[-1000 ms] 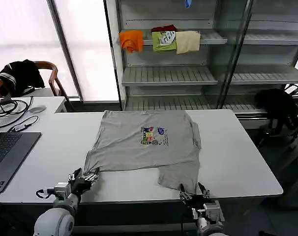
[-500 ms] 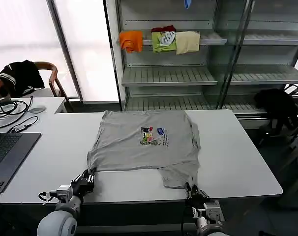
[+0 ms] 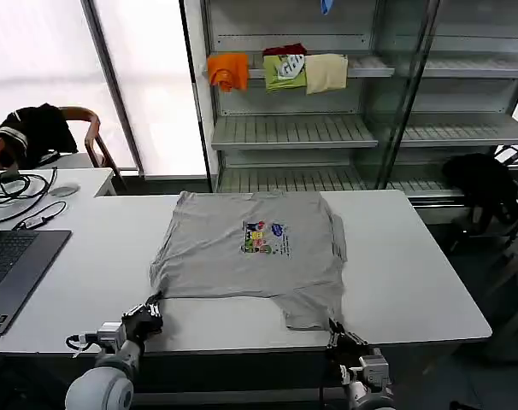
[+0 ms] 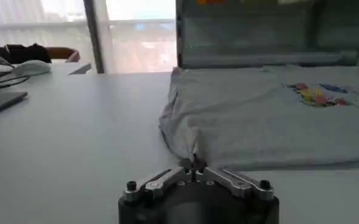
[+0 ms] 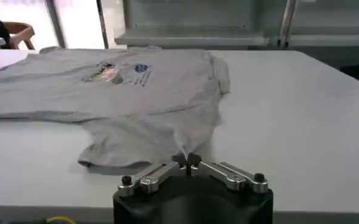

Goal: Fold and organize the clothes.

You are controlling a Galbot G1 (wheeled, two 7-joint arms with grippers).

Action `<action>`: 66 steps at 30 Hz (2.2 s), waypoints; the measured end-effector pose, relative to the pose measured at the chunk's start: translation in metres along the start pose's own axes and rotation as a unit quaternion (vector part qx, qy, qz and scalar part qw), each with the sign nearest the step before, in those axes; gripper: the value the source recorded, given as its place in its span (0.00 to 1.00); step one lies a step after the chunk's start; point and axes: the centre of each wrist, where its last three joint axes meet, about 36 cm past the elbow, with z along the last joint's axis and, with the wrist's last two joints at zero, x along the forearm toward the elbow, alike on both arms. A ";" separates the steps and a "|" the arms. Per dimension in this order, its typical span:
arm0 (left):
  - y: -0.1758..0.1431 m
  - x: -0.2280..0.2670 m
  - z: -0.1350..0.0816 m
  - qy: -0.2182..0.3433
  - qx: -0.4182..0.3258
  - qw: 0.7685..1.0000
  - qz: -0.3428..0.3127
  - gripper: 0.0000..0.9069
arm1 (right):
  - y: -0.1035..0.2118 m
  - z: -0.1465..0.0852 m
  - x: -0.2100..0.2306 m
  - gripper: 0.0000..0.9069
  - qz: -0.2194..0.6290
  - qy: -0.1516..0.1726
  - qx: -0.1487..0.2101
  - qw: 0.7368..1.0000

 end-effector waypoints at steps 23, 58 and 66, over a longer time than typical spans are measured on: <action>-0.004 -0.024 -0.047 -0.096 0.004 0.995 0.004 0.02 | -0.014 -0.051 -0.076 0.00 0.014 -0.107 -0.004 0.994; 0.005 -0.140 -0.087 -0.055 0.003 0.998 0.015 0.02 | -0.003 -0.102 -0.229 0.00 0.023 -0.071 0.016 0.997; 0.007 -0.152 -0.092 -0.044 -0.002 0.999 0.013 0.02 | 0.002 -0.101 -0.249 0.00 0.028 -0.051 0.003 0.998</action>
